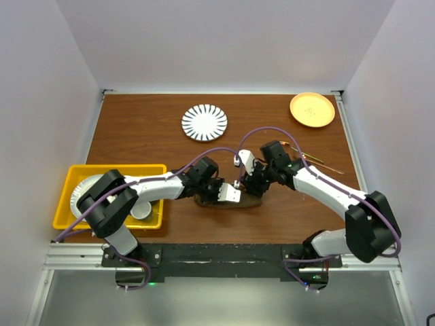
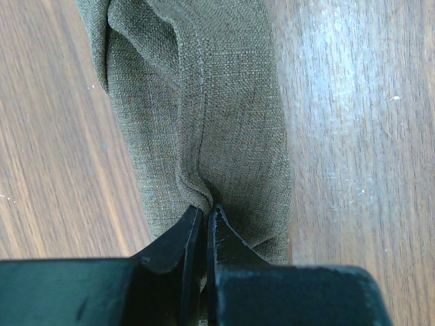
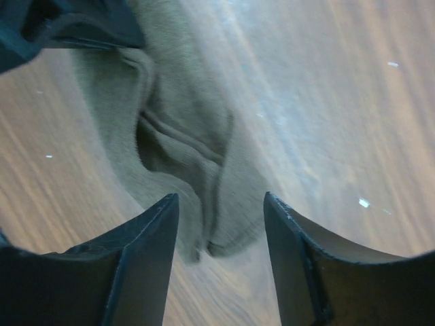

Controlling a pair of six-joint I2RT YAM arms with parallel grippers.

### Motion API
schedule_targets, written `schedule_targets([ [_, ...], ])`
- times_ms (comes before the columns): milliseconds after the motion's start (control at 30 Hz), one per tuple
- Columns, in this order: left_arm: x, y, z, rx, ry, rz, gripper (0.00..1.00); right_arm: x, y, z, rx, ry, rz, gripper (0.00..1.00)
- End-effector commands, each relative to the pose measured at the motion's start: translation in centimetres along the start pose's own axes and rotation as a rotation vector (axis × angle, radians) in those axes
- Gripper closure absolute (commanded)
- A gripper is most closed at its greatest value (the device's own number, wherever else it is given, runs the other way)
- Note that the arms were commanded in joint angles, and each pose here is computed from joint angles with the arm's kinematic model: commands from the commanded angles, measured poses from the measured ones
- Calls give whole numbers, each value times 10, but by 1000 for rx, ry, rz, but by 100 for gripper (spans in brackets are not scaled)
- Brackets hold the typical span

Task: Fold the napkin into a case and place the utensils inside
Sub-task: Stuff the top corner of the smaller-rectangle-folded napkin at the center of the board.

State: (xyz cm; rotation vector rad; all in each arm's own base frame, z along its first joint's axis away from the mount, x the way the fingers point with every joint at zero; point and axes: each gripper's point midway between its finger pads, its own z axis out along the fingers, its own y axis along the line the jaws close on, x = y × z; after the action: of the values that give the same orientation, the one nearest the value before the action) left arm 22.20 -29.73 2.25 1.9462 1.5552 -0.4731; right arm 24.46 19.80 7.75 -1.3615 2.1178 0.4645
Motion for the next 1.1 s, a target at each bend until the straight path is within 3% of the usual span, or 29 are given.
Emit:
schedule_targets([
  [0, 21, -37, 2, 114, 54, -77, 100, -13, 11, 14, -99, -64, -19, 41],
  [200, 22, -38, 2, 114, 53, -79, 100, -25, 15, 23, -184, -85, -57, 37],
  [467, 22, -38, 1, 113, 52, -75, 100, -28, 35, 23, -348, -79, -98, 48],
  [1067, 22, -38, 2, 117, 54, -75, 100, -26, 52, 24, -521, -21, -111, 43],
])
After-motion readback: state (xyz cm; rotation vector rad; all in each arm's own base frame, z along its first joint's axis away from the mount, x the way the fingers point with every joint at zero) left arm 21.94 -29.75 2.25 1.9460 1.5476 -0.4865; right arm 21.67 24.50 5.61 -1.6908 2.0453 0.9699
